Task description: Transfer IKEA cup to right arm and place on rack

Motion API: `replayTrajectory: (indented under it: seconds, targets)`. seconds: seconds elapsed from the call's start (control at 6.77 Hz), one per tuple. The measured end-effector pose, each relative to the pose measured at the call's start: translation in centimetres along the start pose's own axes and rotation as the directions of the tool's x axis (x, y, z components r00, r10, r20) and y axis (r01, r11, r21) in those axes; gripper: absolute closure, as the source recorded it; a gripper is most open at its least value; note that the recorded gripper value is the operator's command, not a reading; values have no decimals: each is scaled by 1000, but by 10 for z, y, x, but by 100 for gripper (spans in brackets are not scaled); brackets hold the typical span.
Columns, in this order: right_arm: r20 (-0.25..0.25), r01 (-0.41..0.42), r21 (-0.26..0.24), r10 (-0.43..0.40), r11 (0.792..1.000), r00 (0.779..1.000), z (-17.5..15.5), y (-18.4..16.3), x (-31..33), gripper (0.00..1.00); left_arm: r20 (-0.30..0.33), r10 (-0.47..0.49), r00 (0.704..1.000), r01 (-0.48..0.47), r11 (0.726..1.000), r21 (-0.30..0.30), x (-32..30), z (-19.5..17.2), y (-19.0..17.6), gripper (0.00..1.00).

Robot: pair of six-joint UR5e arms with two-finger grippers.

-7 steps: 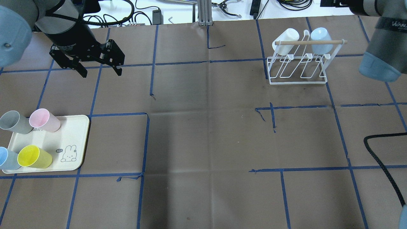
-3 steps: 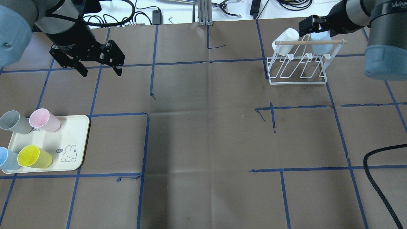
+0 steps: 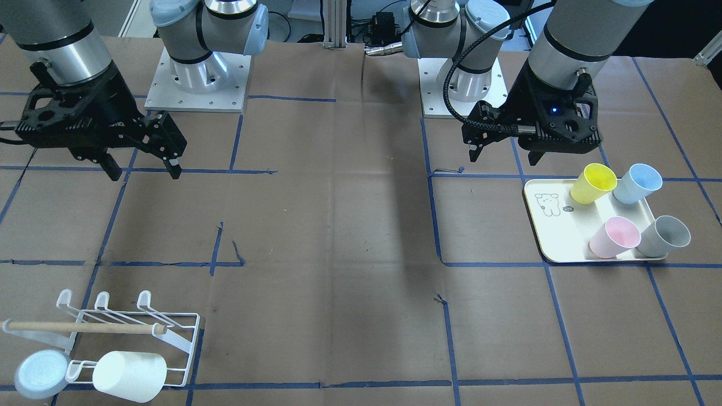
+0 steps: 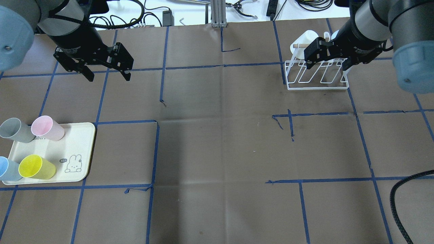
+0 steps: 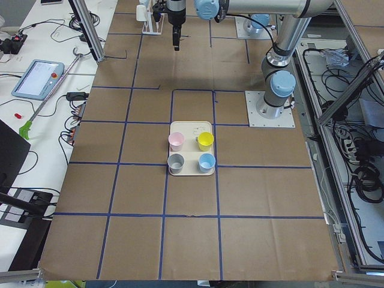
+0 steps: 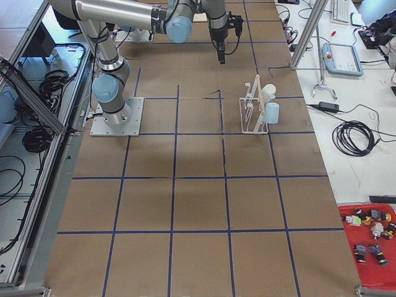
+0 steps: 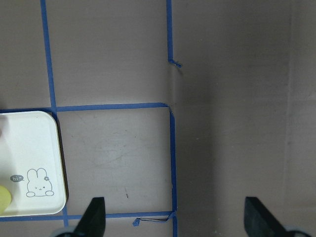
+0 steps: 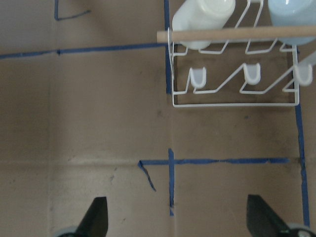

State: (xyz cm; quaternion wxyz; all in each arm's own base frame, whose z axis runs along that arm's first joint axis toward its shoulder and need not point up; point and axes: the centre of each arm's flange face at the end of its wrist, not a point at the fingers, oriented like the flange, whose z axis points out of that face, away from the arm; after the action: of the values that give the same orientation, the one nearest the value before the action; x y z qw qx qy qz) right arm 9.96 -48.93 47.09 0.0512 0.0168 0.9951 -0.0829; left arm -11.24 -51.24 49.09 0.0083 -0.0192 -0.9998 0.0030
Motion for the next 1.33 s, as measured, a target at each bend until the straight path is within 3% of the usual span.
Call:
replayTrajectory:
  seconds: [0.3, 0.44, 0.74, 0.89, 1.33]
  targets:
    - [-7, -2, -113, 1, 994, 1000, -31, 34, -27, 0, -1, -2, 1000, 2, 1000, 0, 0, 0, 0, 0]
    - [-29, -14, -140, 11, 990, 1000, -39, 46, -30, 0, -1, -3, 1000, 3, 1000, 0, 0, 0, 0, 0]
    - [-95, -110, -150, 96, 983, 991, -39, 54, -28, 0, -1, -2, 1000, 2, 1000, 1, 0, 0, 0, 0]
    - [-105, -135, -155, 119, 979, 987, -36, 57, -32, 0, -1, -2, 1000, 2, 1000, 1, 0, -1, 0, 0]
    - [-95, -84, -166, 69, 983, 993, -20, 65, -49, 0, -1, -2, 1000, 2, 1000, 2, 0, -1, 0, 0]
